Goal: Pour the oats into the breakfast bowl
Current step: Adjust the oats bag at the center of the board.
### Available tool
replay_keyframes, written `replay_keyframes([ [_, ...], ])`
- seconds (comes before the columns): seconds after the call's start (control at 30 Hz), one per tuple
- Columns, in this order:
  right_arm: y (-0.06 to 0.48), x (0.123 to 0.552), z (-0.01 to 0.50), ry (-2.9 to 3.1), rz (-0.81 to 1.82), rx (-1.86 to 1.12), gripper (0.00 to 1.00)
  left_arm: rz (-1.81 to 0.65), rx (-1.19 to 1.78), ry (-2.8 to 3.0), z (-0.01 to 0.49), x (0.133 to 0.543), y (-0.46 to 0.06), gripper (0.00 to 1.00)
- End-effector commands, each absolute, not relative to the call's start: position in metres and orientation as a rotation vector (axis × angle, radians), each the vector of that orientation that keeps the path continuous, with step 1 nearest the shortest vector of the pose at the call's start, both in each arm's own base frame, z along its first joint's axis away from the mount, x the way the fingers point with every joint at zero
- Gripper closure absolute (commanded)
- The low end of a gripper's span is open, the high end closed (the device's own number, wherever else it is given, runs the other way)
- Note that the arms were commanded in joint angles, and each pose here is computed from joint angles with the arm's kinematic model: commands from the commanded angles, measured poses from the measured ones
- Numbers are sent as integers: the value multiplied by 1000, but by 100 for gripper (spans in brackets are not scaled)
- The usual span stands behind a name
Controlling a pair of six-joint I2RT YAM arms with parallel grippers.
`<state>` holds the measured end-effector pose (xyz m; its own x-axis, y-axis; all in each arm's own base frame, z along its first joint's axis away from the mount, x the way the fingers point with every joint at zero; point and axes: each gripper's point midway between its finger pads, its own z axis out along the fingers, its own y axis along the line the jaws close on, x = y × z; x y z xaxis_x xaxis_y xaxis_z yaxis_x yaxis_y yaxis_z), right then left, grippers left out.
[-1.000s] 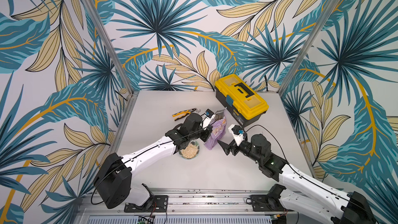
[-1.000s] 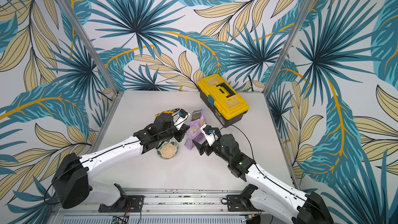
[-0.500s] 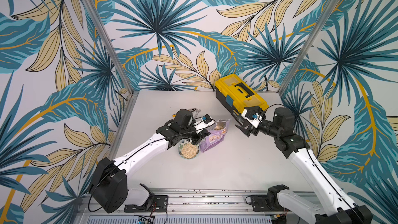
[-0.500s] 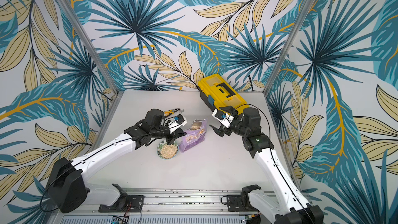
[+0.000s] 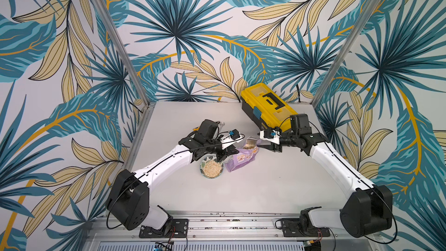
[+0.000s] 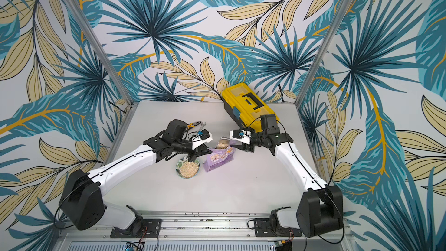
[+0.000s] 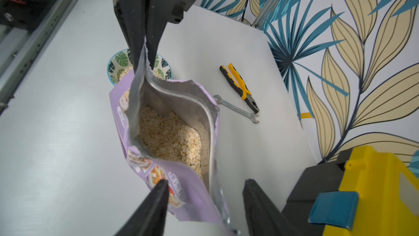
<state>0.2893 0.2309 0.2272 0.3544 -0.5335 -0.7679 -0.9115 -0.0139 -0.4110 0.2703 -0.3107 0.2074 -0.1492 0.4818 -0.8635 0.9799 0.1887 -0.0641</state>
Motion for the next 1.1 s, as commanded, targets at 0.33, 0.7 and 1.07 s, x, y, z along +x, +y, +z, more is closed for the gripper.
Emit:
replay_keyframes([
  [0.33,186,301,224,1530,371,-1545,100,-723,1319,1739,215,285,-284,100],
  [0.7,154,295,226,1798,331,-1472,100,-462,1114,1812,203,327,-261,100],
  [1.07,184,276,216,1822,493,-1461,100,-649,1260,1527,213,315,-299,89],
])
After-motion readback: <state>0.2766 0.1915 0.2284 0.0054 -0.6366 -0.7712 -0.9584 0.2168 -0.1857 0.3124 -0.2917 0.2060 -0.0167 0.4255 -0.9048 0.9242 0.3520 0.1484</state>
